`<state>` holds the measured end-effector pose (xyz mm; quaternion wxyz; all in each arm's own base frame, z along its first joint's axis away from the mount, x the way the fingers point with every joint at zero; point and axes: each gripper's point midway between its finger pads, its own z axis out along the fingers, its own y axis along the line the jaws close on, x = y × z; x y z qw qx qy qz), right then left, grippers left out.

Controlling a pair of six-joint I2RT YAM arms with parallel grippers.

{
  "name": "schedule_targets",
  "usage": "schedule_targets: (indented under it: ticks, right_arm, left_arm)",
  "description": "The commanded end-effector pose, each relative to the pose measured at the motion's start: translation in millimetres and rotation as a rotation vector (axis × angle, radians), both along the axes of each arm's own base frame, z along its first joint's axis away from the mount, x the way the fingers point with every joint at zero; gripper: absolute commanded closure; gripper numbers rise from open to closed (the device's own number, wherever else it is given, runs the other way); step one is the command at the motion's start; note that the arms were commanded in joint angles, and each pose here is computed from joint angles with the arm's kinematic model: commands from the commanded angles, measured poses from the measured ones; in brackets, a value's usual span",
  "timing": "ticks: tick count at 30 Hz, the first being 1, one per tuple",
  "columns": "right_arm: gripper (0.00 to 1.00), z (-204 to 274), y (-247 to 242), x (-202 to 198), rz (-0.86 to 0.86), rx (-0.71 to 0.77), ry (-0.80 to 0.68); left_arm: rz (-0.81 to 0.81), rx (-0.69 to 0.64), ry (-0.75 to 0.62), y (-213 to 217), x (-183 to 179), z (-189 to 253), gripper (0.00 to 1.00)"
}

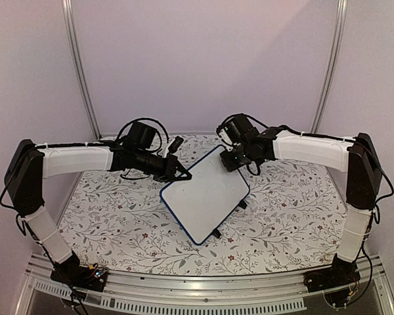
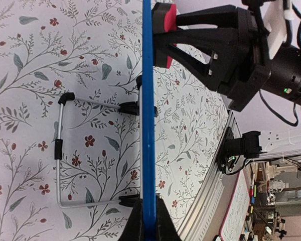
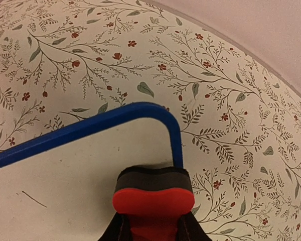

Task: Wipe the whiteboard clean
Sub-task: Erase the whiteboard at the center of the board.

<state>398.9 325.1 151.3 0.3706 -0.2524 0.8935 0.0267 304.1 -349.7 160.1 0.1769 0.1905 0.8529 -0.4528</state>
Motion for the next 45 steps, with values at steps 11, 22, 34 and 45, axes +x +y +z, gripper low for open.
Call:
schedule_targets:
  ticks: [11,22,34,45]
  right_arm:
    - [0.75,5.6,77.3,-62.0,0.244,0.021,-0.024]
    - [0.75,3.6,92.0,-87.6,0.271,-0.004,-0.023]
    - [0.75,4.1,100.8,-109.0,0.288,-0.008,-0.019]
    - [0.75,1.8,104.4,-126.9,0.302,-0.015,-0.017]
  left_arm:
    - [-0.066,-0.047,-0.030,-8.1,-8.6,9.5,1.00]
    - [-0.082,-0.107,-0.051,-8.3,-11.6,25.3,0.89]
    - [-0.084,-0.167,-0.052,-4.9,-11.8,37.7,0.85]
    - [-0.069,-0.195,-0.081,-0.1,-5.6,47.3,0.84]
